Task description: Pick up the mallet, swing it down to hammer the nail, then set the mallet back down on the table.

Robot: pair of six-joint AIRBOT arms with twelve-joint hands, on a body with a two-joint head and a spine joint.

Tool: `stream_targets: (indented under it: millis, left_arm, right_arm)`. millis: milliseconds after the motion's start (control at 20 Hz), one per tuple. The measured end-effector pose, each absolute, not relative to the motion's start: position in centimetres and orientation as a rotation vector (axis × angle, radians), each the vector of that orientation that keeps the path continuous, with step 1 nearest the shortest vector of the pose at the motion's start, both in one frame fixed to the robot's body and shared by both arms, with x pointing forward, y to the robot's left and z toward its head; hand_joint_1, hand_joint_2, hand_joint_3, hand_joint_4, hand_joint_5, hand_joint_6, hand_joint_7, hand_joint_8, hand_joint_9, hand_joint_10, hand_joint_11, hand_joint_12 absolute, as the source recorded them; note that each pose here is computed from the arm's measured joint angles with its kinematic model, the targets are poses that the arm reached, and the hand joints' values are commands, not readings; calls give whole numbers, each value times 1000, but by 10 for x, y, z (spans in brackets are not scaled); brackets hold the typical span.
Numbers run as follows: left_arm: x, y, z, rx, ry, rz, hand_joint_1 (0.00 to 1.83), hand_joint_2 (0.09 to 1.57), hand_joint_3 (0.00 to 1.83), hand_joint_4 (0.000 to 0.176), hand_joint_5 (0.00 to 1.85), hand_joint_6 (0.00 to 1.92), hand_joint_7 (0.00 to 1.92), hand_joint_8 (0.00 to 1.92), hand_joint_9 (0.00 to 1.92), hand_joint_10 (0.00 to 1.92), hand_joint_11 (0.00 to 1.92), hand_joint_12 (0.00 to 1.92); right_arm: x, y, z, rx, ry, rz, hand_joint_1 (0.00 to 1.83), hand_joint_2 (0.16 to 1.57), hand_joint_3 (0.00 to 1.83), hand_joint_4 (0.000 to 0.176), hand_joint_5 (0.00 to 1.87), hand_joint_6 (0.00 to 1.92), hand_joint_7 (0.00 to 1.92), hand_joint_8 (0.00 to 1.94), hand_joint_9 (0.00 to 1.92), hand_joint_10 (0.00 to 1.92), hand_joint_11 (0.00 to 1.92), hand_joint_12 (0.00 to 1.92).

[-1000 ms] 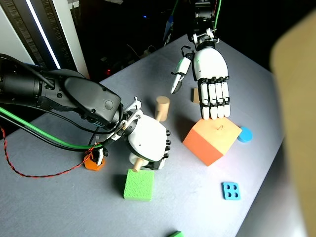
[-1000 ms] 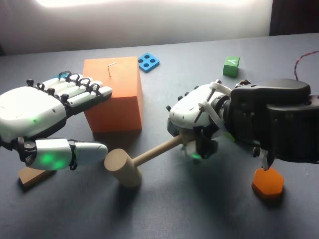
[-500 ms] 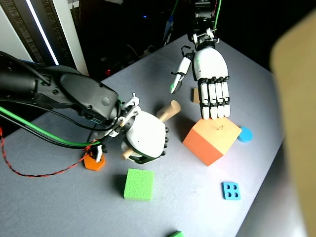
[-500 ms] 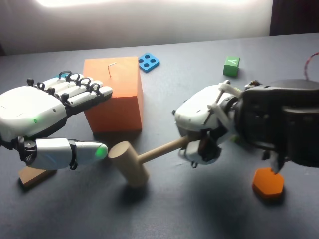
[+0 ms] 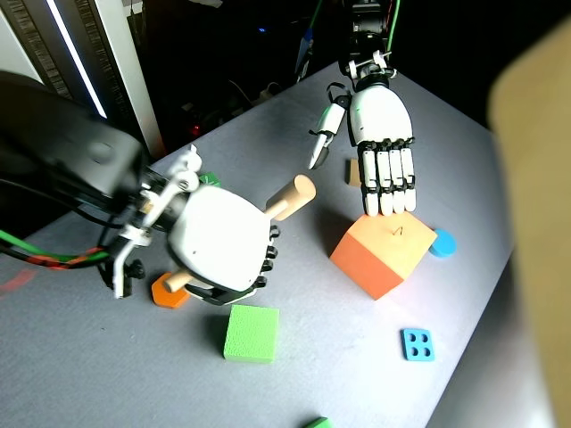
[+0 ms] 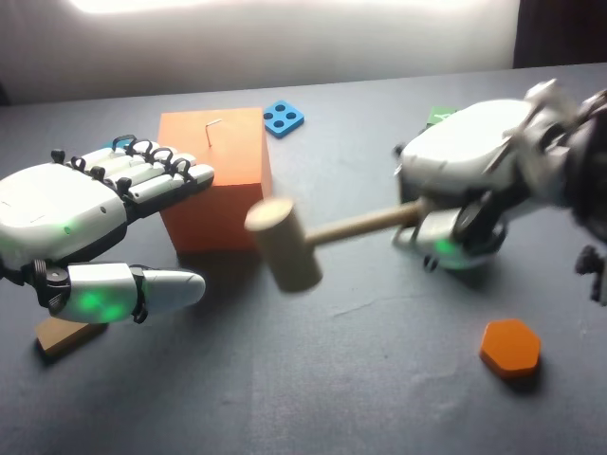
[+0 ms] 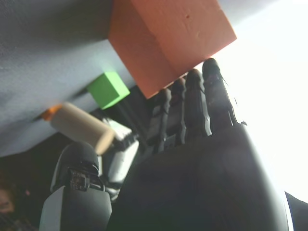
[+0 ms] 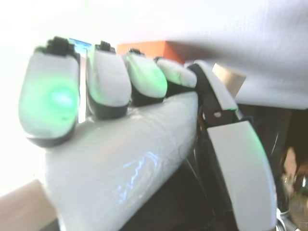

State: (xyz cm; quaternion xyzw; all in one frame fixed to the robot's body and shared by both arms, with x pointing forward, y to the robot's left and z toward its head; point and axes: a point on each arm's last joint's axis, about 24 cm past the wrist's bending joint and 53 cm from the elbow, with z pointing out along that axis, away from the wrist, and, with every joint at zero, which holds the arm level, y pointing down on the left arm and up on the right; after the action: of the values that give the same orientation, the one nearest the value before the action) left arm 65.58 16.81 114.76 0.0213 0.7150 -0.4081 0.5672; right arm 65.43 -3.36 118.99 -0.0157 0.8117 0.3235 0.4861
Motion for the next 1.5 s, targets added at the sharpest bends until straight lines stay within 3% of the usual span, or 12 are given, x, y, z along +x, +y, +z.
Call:
stream_targets:
  millis: [200, 500, 900, 1250, 1500]
  left_arm:
    - [656, 168, 1148, 49, 1680, -960, 0, 1185, 0, 0, 133, 6, 114, 6, 90, 4, 46, 26]
    - [656, 168, 1148, 50, 1679, -960, 0, 1189, 1, 0, 127, 4, 116, 4, 99, 5, 61, 32]
    - [656, 168, 1148, 50, 1680, -959, 0, 1194, 1, 0, 117, 1, 103, 1, 86, 2, 48, 27]
    - [656, 168, 1148, 50, 1681, -958, 0, 1189, 0, 0, 127, 6, 106, 5, 88, 5, 54, 30]
    - [656, 168, 1148, 50, 1682, -958, 0, 1190, 0, 0, 102, 2, 84, 2, 63, 2, 29, 20]
  right_arm:
    - [676, -55, 1239, 18, 1779, 777, 279, 1571, 108, 0, 1196, 1921, 1572, 1941, 1696, 1921, 1783, 1921]
    - [689, -44, 1270, 38, 1614, 731, 306, 1571, 94, 0, 1201, 1921, 1588, 1941, 1711, 1921, 1789, 1921]
    - [734, -6, 1282, 27, 1543, 693, 347, 1571, 84, 0, 1215, 1921, 1583, 1941, 1707, 1921, 1788, 1921]
    - [737, 17, 1282, -8, 1529, 704, 375, 1571, 59, 0, 1262, 1921, 1597, 1941, 1702, 1921, 1773, 1921]
    - [739, 18, 1235, -34, 1595, 669, 358, 1571, 65, 42, 1231, 1921, 1580, 1941, 1702, 1921, 1776, 1921]
